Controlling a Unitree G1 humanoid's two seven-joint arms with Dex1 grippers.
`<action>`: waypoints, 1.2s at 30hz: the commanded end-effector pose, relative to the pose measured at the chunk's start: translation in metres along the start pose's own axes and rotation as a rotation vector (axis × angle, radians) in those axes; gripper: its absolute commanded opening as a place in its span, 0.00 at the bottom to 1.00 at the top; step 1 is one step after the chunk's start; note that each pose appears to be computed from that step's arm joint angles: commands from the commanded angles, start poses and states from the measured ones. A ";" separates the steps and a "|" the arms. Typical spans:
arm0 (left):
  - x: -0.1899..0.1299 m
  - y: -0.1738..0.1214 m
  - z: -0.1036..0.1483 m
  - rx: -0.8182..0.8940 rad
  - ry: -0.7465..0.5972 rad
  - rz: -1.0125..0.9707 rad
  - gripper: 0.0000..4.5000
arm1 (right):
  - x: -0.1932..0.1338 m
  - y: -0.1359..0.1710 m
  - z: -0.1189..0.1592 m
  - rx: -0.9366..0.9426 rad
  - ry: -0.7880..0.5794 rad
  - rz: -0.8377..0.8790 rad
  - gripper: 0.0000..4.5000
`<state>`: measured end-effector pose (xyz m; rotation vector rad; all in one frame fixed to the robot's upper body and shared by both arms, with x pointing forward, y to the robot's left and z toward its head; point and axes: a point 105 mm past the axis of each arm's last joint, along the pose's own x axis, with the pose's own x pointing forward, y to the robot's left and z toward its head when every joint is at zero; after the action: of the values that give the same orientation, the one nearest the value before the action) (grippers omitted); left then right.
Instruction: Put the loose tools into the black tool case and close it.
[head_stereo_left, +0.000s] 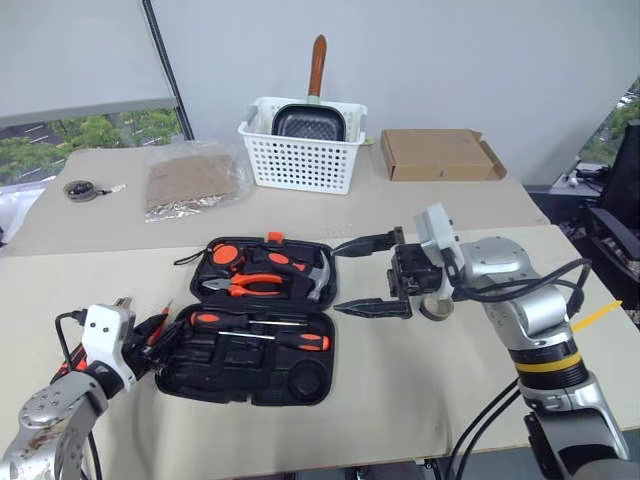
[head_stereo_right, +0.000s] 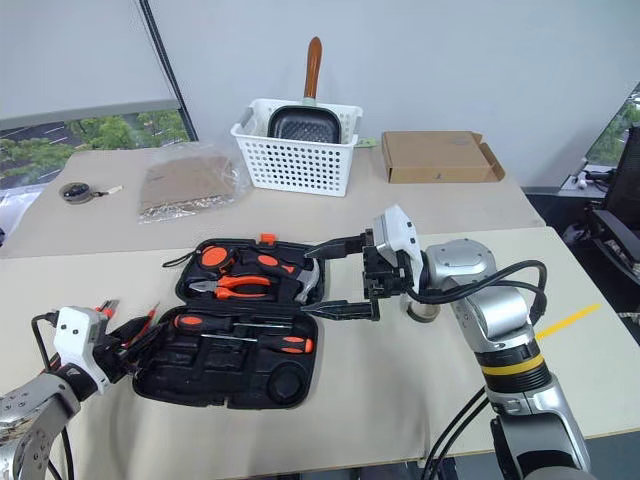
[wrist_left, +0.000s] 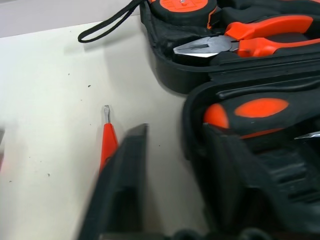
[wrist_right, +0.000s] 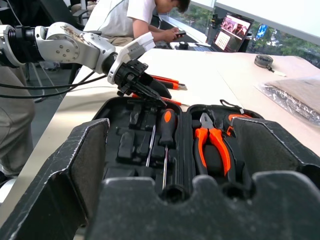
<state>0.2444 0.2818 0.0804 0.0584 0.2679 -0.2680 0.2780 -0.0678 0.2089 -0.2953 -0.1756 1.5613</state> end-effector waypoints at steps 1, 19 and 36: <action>-0.006 0.016 -0.005 -0.067 -0.023 0.087 0.04 | -0.004 -0.006 0.021 -0.072 -0.025 -0.015 1.00; 0.039 -0.041 0.008 -0.201 -0.138 -0.003 0.01 | -0.006 -0.006 0.014 -0.086 -0.014 -0.041 1.00; 0.064 -0.085 0.020 -0.155 -0.146 -0.178 0.01 | -0.013 -0.006 0.007 -0.085 0.010 -0.074 1.00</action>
<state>0.2866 0.1993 0.0915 -0.1168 0.1005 -0.3587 0.2831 -0.0763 0.2080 -0.3244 -0.1847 1.5009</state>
